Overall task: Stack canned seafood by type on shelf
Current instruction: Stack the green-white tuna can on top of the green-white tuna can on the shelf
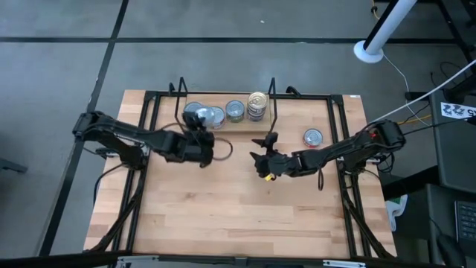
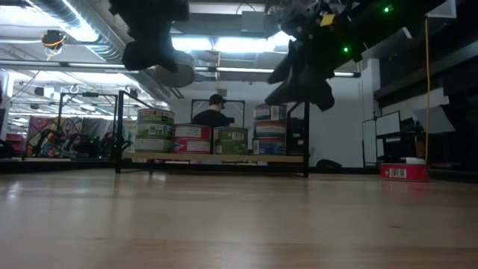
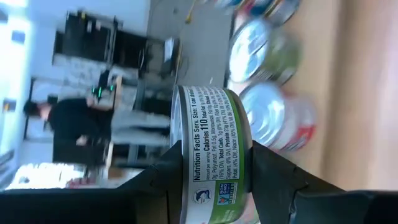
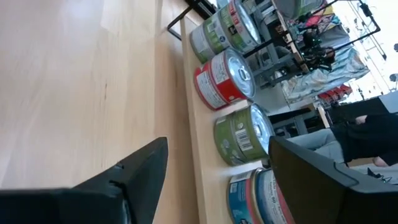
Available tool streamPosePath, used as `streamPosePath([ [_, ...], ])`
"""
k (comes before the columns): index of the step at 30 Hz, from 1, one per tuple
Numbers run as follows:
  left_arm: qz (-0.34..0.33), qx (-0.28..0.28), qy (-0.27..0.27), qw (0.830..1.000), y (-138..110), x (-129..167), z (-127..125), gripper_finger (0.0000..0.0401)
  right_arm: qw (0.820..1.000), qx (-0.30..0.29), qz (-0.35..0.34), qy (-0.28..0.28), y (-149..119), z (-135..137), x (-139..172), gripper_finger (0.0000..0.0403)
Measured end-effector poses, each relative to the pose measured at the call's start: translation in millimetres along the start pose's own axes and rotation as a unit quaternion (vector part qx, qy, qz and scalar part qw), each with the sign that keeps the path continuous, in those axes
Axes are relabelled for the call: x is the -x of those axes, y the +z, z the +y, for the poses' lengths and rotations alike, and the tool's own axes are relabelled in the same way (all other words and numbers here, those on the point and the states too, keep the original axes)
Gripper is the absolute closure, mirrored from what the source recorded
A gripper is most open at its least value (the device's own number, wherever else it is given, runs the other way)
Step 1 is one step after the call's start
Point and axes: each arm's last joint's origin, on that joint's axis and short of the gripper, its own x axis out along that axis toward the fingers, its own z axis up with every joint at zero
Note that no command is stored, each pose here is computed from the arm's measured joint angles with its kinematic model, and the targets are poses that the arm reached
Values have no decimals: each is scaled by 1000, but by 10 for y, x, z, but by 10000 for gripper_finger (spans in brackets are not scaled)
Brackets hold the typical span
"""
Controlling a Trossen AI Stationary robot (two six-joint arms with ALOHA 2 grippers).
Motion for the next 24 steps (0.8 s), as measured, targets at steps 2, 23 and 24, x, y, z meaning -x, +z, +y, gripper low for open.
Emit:
streamPosePath([
  [2, 25, 2, 7, 1000, -63, -88, 90, 265, 1000, -4, -4, -1, 10, -25, 17, 123],
  [23, 144, 47, -59, 987, -337, -699, 391, 264, 999, 22, 18, 16, -48, 5, 23, 123],
  [24, 145, 48, -58, 987, -341, -707, 396, 264, 999, 22, 18, 16, -49, 6, 23, 123],
])
